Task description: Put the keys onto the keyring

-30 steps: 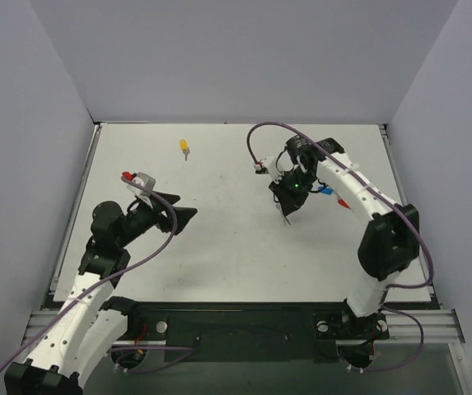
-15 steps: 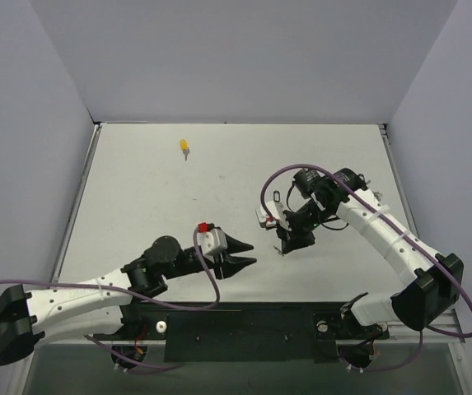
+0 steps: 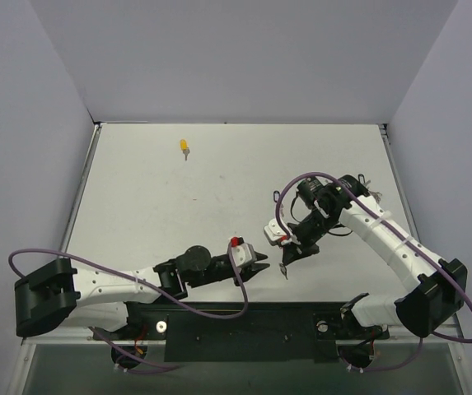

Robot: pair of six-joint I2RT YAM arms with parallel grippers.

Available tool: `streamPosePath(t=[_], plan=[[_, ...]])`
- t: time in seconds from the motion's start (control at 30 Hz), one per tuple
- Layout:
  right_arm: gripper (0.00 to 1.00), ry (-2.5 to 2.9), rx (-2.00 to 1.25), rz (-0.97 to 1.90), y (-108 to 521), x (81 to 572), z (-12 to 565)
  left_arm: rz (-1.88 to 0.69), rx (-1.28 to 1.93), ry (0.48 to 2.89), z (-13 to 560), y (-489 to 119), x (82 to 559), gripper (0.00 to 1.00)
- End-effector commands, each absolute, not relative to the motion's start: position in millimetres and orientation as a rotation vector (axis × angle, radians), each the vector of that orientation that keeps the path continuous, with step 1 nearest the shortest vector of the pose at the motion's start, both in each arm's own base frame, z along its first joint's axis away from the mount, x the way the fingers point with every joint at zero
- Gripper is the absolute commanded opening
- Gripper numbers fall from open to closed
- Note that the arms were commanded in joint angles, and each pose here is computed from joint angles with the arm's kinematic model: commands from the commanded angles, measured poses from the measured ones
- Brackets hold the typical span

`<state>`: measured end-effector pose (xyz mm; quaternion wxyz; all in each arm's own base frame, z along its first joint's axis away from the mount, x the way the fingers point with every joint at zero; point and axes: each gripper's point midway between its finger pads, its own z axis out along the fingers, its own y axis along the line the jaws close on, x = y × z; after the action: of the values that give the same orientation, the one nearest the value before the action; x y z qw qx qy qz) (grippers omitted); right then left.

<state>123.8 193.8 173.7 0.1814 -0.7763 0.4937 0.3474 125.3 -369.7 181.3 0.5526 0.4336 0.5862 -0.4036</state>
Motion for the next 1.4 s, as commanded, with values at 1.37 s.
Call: streamPosePath(t=[1.37], plan=[[0.00, 1.413, -2.076, 1.123, 194, 115, 178, -1.075, 0.904, 1.276, 219, -404, 111, 0.24]])
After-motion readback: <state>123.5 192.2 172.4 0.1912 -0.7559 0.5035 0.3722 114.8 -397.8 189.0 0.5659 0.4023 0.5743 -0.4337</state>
